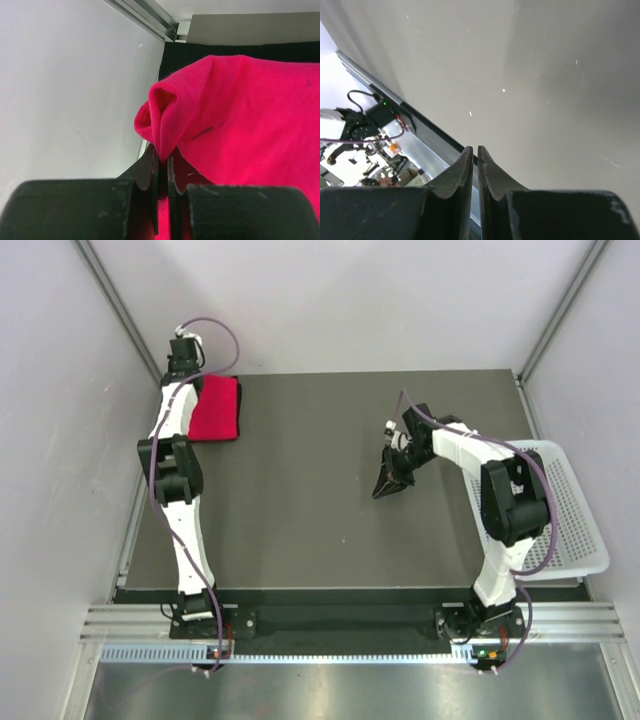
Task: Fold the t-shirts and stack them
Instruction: Neatly place the folded tshirt to the corner
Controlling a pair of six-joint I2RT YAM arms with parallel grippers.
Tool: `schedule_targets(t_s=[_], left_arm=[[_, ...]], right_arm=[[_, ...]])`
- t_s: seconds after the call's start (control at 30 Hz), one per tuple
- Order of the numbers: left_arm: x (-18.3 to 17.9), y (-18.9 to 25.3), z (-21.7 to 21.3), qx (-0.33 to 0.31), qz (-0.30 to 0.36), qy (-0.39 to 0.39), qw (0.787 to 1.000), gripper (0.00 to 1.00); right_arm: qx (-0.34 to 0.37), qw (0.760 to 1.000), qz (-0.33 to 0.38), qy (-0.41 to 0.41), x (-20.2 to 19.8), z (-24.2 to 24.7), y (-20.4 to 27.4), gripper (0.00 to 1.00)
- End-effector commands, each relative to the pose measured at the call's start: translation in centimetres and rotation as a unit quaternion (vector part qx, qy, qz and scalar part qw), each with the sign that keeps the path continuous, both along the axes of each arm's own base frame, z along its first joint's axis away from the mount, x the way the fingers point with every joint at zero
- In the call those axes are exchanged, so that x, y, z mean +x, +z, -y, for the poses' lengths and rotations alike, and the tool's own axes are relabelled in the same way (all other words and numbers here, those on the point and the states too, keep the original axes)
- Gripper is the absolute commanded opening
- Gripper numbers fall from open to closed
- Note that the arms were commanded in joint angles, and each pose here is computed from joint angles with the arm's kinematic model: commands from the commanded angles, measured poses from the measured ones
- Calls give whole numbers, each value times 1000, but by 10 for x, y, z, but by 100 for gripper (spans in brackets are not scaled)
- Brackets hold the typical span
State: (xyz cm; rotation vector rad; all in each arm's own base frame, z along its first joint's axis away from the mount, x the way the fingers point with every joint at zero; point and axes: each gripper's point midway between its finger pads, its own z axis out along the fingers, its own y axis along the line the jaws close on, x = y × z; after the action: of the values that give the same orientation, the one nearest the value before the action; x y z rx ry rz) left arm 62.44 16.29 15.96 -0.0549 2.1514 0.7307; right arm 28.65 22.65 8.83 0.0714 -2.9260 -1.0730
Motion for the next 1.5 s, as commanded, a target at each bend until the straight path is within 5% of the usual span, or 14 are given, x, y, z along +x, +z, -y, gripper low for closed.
schedule_targets(t_s=[0.0,0.2,0.4,0.5,0.93,1.1,1.17,1.3,1.37,1.47], left_arm=[[18,18,-14,-15,64,11,998,0],[21,-12,-36,-27,58,31,997,1],[29,-14,-52,-44,83,34,995,42],[32,2,-51,-51,104,32,993,54],[7,86,-14,-91,147,10,985,64],[-23,109,57,-185,156,-61,968,63],[-38,133,112,-240,172,-108,949,63],[-93,121,228,-278,96,-200,935,63],[-134,132,299,-310,70,-274,908,63],[-201,121,346,-396,37,-303,866,66]], right_arm=[[1,1000,18,-5,20,-13,12,9],[-8,1000,13,-8,31,-25,10,9],[-12,1000,16,-4,39,-39,9,9],[-12,1000,27,-1,41,-44,14,9],[-10,996,92,1,31,-32,41,9],[-4,991,131,-2,11,-20,60,9],[-1,989,145,-4,-2,-13,63,10],[1,985,173,-14,-27,1,67,10],[8,980,197,-24,-39,9,70,10],[21,969,242,-41,-48,16,79,11]])
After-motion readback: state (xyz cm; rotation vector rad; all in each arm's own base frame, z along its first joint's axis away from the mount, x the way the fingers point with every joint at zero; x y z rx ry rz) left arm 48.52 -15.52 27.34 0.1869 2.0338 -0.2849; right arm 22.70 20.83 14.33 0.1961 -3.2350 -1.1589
